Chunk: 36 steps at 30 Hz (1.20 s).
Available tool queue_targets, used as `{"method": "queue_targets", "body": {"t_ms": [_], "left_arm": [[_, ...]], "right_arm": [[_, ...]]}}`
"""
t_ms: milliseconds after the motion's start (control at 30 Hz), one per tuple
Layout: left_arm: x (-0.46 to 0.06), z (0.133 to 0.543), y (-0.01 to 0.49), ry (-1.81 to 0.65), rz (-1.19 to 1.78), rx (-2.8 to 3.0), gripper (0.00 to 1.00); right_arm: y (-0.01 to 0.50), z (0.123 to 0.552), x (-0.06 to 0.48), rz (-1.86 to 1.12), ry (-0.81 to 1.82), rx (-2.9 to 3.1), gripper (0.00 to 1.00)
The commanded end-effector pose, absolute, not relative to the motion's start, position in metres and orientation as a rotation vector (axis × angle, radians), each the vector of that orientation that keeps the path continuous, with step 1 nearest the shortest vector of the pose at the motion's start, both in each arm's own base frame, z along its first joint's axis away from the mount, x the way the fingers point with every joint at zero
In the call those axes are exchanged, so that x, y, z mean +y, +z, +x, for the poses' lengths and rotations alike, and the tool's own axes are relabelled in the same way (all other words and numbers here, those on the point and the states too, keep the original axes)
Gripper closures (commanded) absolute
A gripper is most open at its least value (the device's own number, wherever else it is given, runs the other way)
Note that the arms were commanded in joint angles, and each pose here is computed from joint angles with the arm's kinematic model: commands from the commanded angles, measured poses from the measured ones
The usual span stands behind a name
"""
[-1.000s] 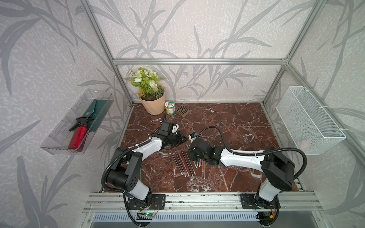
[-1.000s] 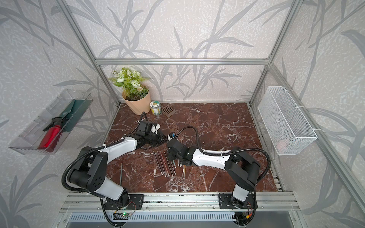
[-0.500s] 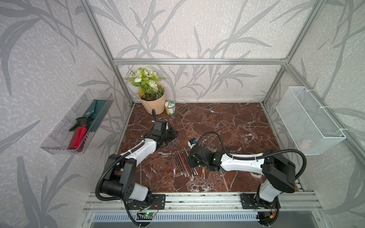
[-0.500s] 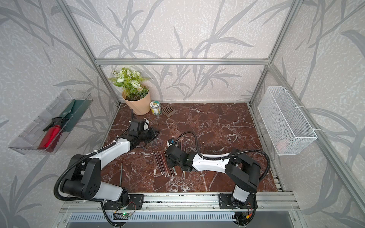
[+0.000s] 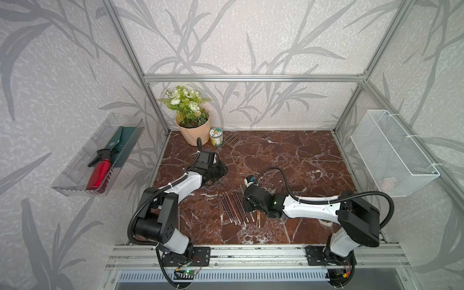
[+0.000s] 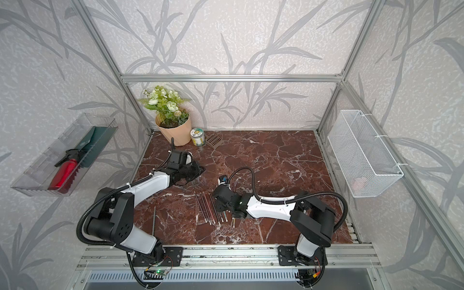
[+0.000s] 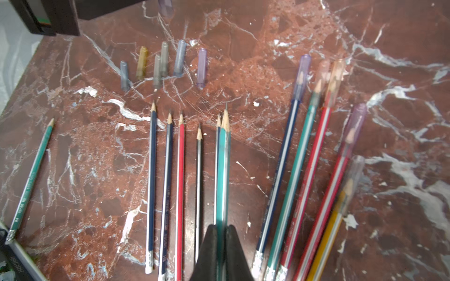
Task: Remove the protective cover of the pencils
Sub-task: Place the protective sleeve at the center of the board.
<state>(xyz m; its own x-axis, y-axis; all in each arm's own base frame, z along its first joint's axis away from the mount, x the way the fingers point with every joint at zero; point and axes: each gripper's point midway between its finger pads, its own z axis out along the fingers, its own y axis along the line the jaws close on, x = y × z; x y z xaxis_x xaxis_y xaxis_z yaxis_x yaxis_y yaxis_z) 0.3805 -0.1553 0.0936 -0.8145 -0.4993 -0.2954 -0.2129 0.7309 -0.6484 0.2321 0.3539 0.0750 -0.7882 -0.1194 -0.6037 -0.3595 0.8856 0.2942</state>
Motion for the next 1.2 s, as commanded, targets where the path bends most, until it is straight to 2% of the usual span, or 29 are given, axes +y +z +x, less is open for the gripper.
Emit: {"method": "queue_targets", "body": {"t_ms": [0, 533, 900, 1167], "left_arm": [[-0.161, 0.381, 0.094, -0.836, -0.513, 2.52, 1.0], [-0.173, 0.378, 0.068, -0.772, -0.482, 2.663, 1.0], [-0.173, 0.377, 0.053, -0.72, -0.487, 2.735, 1.0], [-0.172, 0.376, 0.044, -0.672, -0.491, 2.775, 1.0]], "right_arm": [[0.062, 0.237, 0.345, -0.302, 0.484, 2.5, 1.0], [0.025, 0.241, 0.352, -0.325, 0.44, 2.611, 1.0], [0.021, 0.241, 0.351, -0.32, 0.435, 2.629, 0.91], [0.018, 0.239, 0.358, -0.343, 0.466, 2.643, 0.88]]}}
